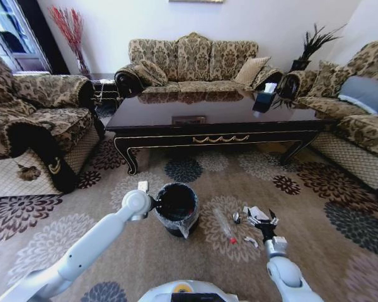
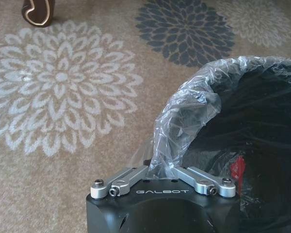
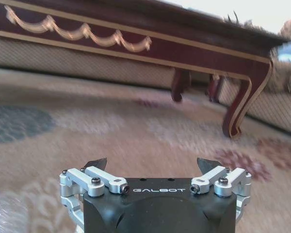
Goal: Move to the front of the table and pick up the trash from the floor, then place it into the trash bin.
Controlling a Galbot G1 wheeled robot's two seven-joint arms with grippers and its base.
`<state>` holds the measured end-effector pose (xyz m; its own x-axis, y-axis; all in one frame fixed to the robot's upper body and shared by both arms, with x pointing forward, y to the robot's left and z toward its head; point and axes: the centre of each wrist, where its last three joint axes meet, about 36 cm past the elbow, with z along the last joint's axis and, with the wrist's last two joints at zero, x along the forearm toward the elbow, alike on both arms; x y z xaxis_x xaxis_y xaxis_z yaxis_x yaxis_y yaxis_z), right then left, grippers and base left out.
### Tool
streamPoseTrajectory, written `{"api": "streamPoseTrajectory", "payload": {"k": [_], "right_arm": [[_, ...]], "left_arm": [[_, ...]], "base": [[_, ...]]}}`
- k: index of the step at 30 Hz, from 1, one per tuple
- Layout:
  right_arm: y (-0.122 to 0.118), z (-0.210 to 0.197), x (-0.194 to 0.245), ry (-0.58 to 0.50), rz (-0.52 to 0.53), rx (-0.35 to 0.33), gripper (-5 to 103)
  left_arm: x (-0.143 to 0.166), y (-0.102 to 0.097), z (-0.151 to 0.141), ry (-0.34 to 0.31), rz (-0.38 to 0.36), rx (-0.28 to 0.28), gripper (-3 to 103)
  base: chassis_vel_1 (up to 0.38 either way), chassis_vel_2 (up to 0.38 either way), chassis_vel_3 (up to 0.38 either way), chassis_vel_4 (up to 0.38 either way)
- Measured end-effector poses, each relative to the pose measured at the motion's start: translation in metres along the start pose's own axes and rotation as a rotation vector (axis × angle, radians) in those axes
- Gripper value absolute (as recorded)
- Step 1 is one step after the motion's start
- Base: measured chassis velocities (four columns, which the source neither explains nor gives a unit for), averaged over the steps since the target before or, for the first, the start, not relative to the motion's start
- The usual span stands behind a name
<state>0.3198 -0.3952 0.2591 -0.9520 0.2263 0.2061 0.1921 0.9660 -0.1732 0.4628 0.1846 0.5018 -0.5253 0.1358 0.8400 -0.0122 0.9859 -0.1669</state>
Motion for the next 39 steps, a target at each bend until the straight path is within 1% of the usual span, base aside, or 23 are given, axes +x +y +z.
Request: {"api": "streamPoseTrajectory", "payload": {"k": [2, 4, 6, 7, 8, 9, 12, 14, 16, 22, 26, 27, 28, 29, 30, 33, 34, 35, 36, 39], "right_arm": [[-0.008, 0.009, -0.016, 0.036, 0.019, -0.015, 100], [-0.009, 0.010, -0.019, 0.041, 0.022, -0.017, 100], [-0.014, 0.014, -0.041, 0.067, 0.033, -0.027, 100], [-0.015, 0.015, -0.050, 0.073, 0.035, -0.022, 102], [-0.015, 0.017, -0.059, 0.080, 0.036, -0.014, 100], [-0.015, 0.017, -0.059, 0.080, 0.036, -0.014, 100], [-0.011, 0.024, -0.083, 0.096, 0.044, -0.003, 96], [-0.010, 0.026, -0.088, 0.103, 0.048, -0.003, 95], [-0.006, 0.039, -0.101, 0.136, 0.064, 0.005, 94], [0.000, 0.057, -0.116, 0.183, 0.087, 0.009, 94], [0.003, 0.069, -0.124, 0.210, 0.099, 0.017, 91], [0.005, 0.071, -0.128, 0.217, 0.105, 0.014, 88], [0.005, 0.071, -0.130, 0.219, 0.107, 0.012, 88], [0.006, 0.071, -0.132, 0.222, 0.110, 0.010, 84], [0.006, 0.071, -0.132, 0.222, 0.110, 0.010, 84], [0.009, 0.073, -0.138, 0.237, 0.127, -0.005, 70], [0.009, 0.073, -0.140, 0.240, 0.134, -0.012, 70], [0.009, 0.073, -0.142, 0.245, 0.145, -0.025, 64], [0.009, 0.073, -0.142, 0.245, 0.145, -0.025, 64], [0.005, 0.075, -0.145, 0.258, 0.158, -0.030, 47]], "left_arm": [[0.004, 0.005, 0.003, 0.001, -0.003, 0.006, 0], [0.004, 0.006, 0.003, 0.001, -0.004, 0.006, 0], [0.006, 0.012, 0.007, 0.006, -0.014, 0.008, 0], [0.006, 0.013, 0.008, 0.010, -0.016, 0.010, 0], [0.006, 0.013, 0.008, 0.011, -0.016, 0.010, 0], [0.006, 0.013, 0.008, 0.011, -0.016, 0.010, 0], [0.005, 0.010, 0.009, 0.015, -0.013, 0.012, 0], [0.005, 0.009, 0.009, 0.017, -0.011, 0.011, 0], [0.003, 0.008, 0.010, 0.024, -0.011, 0.008, 0], [-0.002, 0.004, 0.006, 0.028, -0.014, 0.005, 0], [-0.005, 0.001, 0.003, 0.030, -0.013, 0.002, 0], [-0.006, -0.001, 0.001, 0.033, -0.009, -0.004, 0], [-0.006, -0.002, 0.000, 0.033, -0.007, -0.006, 0], [-0.006, -0.004, -0.001, 0.034, -0.005, -0.010, 0], [-0.006, -0.004, -0.001, 0.034, -0.005, -0.010, 0], [-0.007, -0.007, -0.004, 0.043, 0.003, -0.014, 0], [-0.007, -0.007, -0.005, 0.044, 0.003, -0.014, 0], [-0.008, -0.008, -0.007, 0.047, 0.007, -0.010, 0], [-0.008, -0.008, -0.007, 0.047, 0.007, -0.010, 0], [-0.010, -0.010, -0.010, 0.052, 0.011, -0.007, 0]], "base": [[0.000, 0.000, 0.000, 0.000], [0.000, 0.000, 0.000, 0.000], [0.000, 0.000, 0.000, 0.000], [0.000, 0.000, 0.000, 0.000], [0.000, 0.000, 0.000, 0.000], [0.000, 0.000, 0.000, 0.000], [0.000, 0.000, 0.000, 0.000], [0.000, 0.000, 0.000, 0.000], [0.000, 0.000, 0.000, 0.000], [0.000, 0.000, 0.000, 0.000], [0.000, 0.000, 0.000, 0.000], [0.000, 0.000, 0.000, 0.000], [0.000, 0.000, 0.000, 0.000], [0.000, 0.000, 0.000, 0.000], [0.000, 0.000, 0.000, 0.000], [0.000, 0.000, 0.000, 0.000], [0.000, 0.000, 0.000, 0.000], [0.000, 0.000, 0.000, 0.000], [0.000, 0.000, 0.000, 0.000], [0.000, 0.000, 0.000, 0.000]]}}
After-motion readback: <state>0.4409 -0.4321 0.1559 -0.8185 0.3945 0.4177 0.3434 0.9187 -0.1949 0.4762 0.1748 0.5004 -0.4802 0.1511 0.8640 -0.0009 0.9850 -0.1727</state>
